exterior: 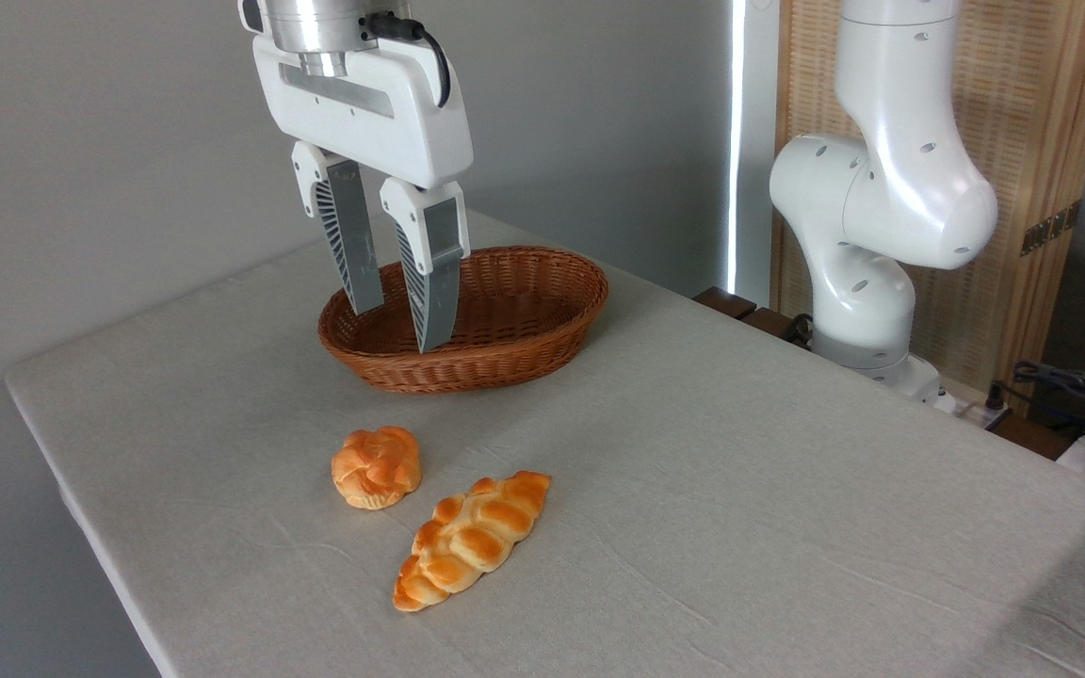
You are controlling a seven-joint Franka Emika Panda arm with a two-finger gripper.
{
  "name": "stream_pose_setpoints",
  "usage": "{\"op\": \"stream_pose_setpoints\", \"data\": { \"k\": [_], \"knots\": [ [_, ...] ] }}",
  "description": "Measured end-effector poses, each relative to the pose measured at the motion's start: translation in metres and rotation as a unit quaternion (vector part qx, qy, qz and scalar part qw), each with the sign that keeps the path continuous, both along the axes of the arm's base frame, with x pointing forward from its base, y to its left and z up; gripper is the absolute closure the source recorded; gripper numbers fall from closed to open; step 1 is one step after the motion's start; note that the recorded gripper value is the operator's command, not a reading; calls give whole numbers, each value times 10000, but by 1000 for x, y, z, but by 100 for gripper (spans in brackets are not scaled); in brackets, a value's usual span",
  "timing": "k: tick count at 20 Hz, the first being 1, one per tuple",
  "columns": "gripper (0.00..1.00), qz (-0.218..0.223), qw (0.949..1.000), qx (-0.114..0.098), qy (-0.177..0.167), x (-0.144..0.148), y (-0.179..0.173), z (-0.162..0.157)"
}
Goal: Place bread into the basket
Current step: 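Move the open gripper from above the basket down toward the round roll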
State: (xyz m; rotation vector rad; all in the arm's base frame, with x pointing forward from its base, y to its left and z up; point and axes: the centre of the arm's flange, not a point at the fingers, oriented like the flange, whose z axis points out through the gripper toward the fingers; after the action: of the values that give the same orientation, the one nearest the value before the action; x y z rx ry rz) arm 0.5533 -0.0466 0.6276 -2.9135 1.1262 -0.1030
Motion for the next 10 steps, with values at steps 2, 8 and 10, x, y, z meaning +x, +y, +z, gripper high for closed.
{"op": "stream_pose_setpoints", "data": {
  "k": [2, 8, 10],
  "knots": [
    [0, -23, 10000, -4, -57, 2, -2, -4],
    [0, -195, 9997, -55, -145, 8, -23, -42],
    [0, -272, 9995, -156, -33, 7, -36, -58]
  ]
}}
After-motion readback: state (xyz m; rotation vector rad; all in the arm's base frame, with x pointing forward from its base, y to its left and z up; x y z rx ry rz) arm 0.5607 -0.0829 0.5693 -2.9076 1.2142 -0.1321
